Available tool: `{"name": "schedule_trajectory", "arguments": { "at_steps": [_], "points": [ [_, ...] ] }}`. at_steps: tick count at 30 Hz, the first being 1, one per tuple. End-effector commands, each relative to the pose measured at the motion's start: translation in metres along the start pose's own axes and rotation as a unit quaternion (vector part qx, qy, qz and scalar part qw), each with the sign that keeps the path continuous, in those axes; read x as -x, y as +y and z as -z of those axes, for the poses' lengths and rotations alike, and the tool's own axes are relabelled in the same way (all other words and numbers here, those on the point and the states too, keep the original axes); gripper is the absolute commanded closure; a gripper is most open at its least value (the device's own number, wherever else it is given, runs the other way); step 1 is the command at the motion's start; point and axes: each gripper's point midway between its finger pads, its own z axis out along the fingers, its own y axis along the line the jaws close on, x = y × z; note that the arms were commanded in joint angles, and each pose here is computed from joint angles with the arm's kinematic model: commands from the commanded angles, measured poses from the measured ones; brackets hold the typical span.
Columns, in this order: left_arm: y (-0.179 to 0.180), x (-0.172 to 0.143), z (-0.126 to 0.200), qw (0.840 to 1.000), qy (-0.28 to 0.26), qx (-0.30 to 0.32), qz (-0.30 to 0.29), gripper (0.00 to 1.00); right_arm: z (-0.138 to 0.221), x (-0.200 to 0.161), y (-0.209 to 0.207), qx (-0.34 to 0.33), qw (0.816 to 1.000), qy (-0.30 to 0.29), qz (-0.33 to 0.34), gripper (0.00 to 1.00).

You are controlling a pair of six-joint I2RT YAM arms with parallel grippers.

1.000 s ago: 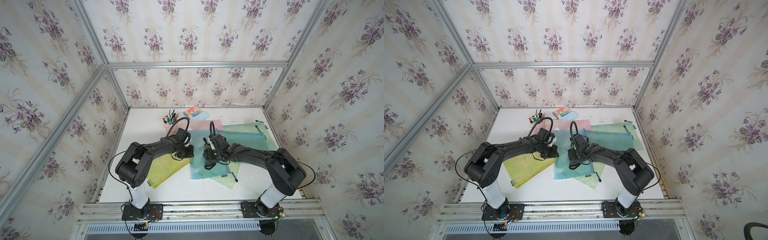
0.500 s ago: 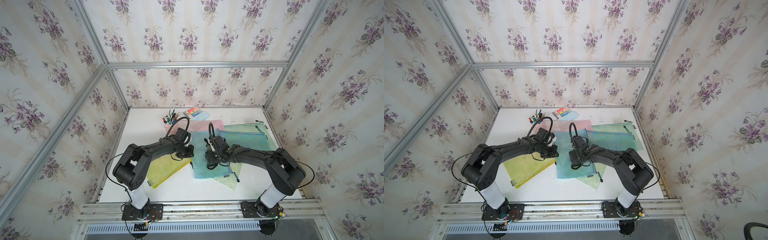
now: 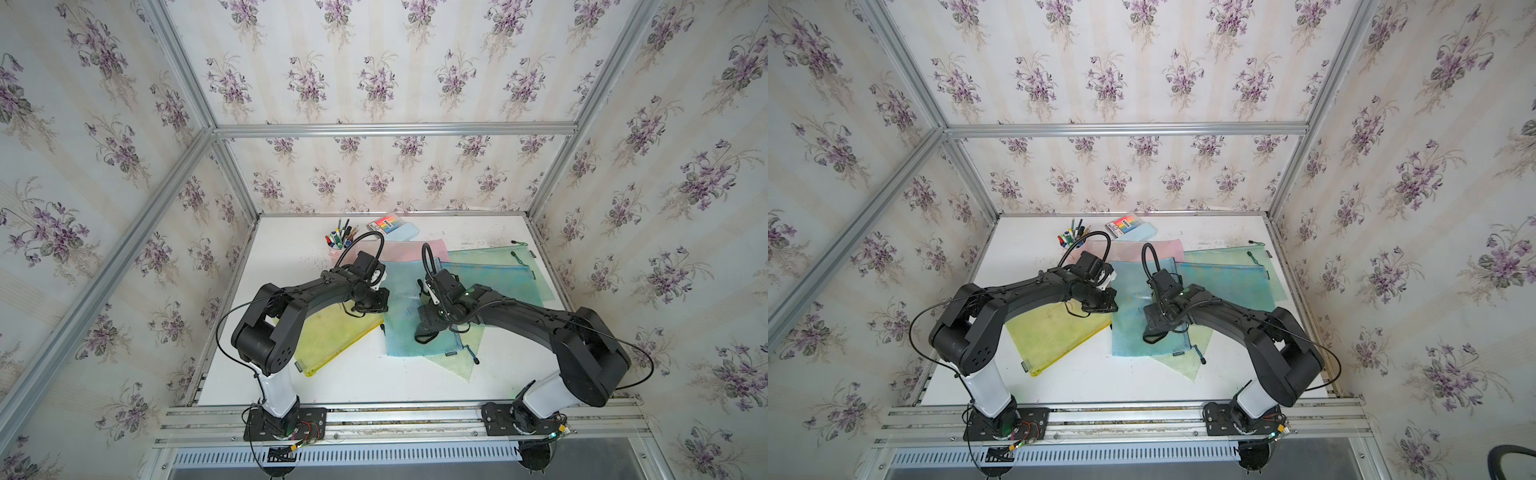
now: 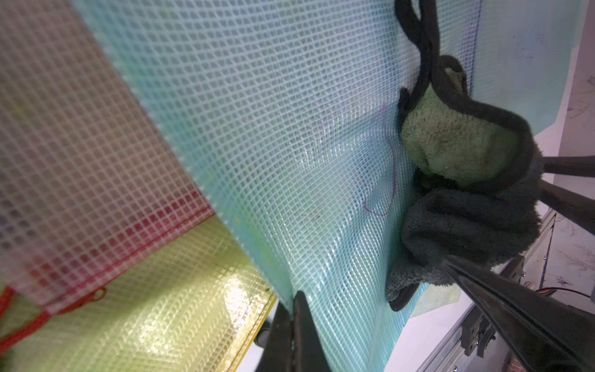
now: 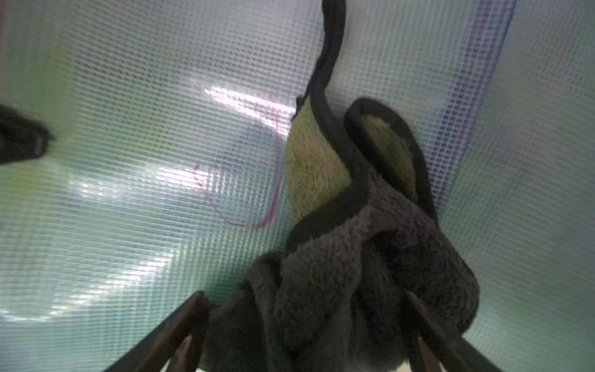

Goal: Wipe the document bag
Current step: Wipe the dirt from the document bag.

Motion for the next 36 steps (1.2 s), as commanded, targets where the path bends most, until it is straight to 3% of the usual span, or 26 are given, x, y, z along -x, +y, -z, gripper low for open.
{"name": "schedule_trajectory", "arguments": {
  "at_steps": [1,6,11,13,17,19,23,27,32,36],
  "points": [
    [-0.001,-0.003,0.000,1.000,0.013,-0.002,-0.014,1.00,-0.007,-0.017,-0.009,-0.024,0.999,0.030,0.027,0.07],
    [-0.001,-0.004,-0.003,1.000,0.015,-0.008,-0.014,1.00,-0.030,-0.032,-0.013,-0.031,0.998,0.041,0.033,0.11],
    [-0.003,-0.003,-0.004,1.000,0.020,-0.011,-0.014,1.00,-0.049,-0.034,-0.012,-0.039,0.997,0.060,0.019,0.26],
    [-0.004,-0.003,-0.003,1.000,0.017,-0.012,-0.014,1.00,-0.052,-0.034,-0.013,-0.041,0.997,0.059,0.013,0.36],
    [-0.004,-0.003,-0.003,1.000,0.016,-0.014,-0.014,1.00,-0.045,-0.024,-0.013,-0.049,0.997,0.052,0.010,0.69],
    [-0.004,-0.004,-0.003,1.000,0.019,-0.014,-0.013,1.00,-0.032,-0.009,-0.011,-0.058,0.997,0.038,0.016,0.77],
    [-0.006,-0.006,-0.004,1.000,0.022,-0.020,-0.009,1.00,0.002,0.030,0.019,-0.014,0.999,-0.021,0.022,0.80],
    [-0.006,-0.007,-0.004,0.999,0.023,-0.022,-0.008,1.00,-0.007,0.035,0.047,0.047,0.999,-0.022,0.002,0.81],
    [-0.006,-0.006,-0.007,0.999,0.022,-0.025,-0.004,1.00,-0.055,0.009,0.042,0.026,0.999,0.029,-0.015,0.90],
    [-0.007,-0.004,-0.006,0.999,0.020,-0.024,-0.005,1.00,-0.066,-0.001,0.011,-0.051,0.998,0.039,-0.022,0.97]
  ]
}}
